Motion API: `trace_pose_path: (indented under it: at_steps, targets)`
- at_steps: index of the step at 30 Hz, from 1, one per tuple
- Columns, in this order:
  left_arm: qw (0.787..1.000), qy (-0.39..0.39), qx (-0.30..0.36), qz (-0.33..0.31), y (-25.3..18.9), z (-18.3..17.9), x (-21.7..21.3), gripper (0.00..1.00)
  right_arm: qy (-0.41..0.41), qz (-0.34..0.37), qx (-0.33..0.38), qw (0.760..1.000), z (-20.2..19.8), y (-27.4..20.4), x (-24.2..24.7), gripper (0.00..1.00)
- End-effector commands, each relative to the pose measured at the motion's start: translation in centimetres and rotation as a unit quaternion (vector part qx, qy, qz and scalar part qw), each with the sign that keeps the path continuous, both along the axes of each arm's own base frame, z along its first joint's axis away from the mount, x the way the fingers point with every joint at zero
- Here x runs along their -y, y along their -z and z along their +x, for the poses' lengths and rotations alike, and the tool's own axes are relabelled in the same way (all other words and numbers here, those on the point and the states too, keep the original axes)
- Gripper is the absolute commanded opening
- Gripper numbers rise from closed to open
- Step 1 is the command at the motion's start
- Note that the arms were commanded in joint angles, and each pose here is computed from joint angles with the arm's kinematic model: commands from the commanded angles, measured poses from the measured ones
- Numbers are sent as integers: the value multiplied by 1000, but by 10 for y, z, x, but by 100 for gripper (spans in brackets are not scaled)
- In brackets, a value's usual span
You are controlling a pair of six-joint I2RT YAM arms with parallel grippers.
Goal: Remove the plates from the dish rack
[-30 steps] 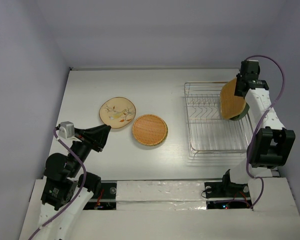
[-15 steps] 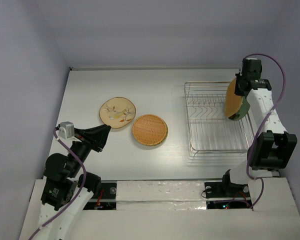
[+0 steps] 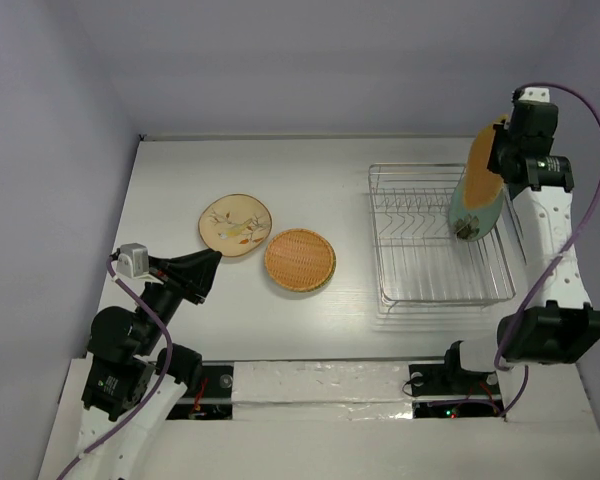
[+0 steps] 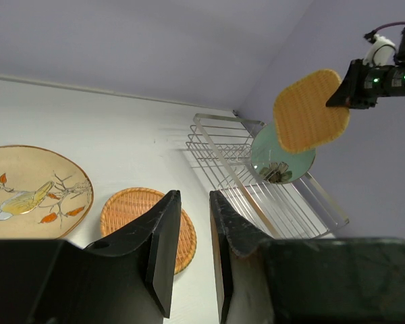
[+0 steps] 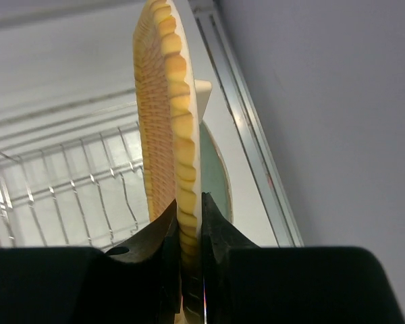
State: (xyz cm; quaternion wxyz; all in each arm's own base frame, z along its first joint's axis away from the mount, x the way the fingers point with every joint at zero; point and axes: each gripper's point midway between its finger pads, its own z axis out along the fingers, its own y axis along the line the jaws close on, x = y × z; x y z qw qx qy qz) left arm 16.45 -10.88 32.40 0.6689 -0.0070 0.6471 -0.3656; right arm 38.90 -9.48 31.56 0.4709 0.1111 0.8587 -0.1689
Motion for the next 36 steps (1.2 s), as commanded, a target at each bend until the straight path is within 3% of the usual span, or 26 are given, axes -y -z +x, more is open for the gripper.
trace_pose_path:
  at_steps: [1, 5, 9, 11, 13, 15, 16, 19, 23, 29, 36]
  targets:
    - [1000, 7, 22, -6, -12, -2, 2, 21, -2, 8, 162, 987, -22, -111, -9, 0]
    - [1000, 1, 23, -9, -13, -2, 0, 21, -87, 101, 232, 964, -42, -141, -62, 0]
    - [1000, -5, 18, -11, -11, 1, -1, 21, -232, 223, 260, 910, -56, -135, -150, 0]
    - [1000, -8, 11, -9, -9, 3, -2, 21, -273, 281, 230, 891, -61, -105, -190, 0]
    - [1000, -12, 8, -9, -8, 5, -2, 21, -345, 346, 226, 843, -78, -105, -240, 0]
    - [1000, -16, 2, -9, -6, 7, -3, 21, -376, 393, 192, 817, -84, -71, -270, 0]
    - [1000, -17, 3, -8, -7, 7, -3, 21, -405, 421, 199, 787, -93, -77, -292, 0]
    - [1000, -21, -2, -8, -4, 10, -4, 21, -451, 454, 154, 753, -108, -47, -337, 0]
    - [1000, -24, -10, -6, -2, 13, -4, 22, -483, 477, 107, 727, -116, -15, -378, 0]
    - [999, -30, -19, -3, 2, 17, -4, 21, -493, 491, 55, 716, -105, 33, -413, 0]
    - [999, -36, -25, -2, 4, 20, -5, 22, -472, 491, 22, 732, -86, 75, -427, 0]
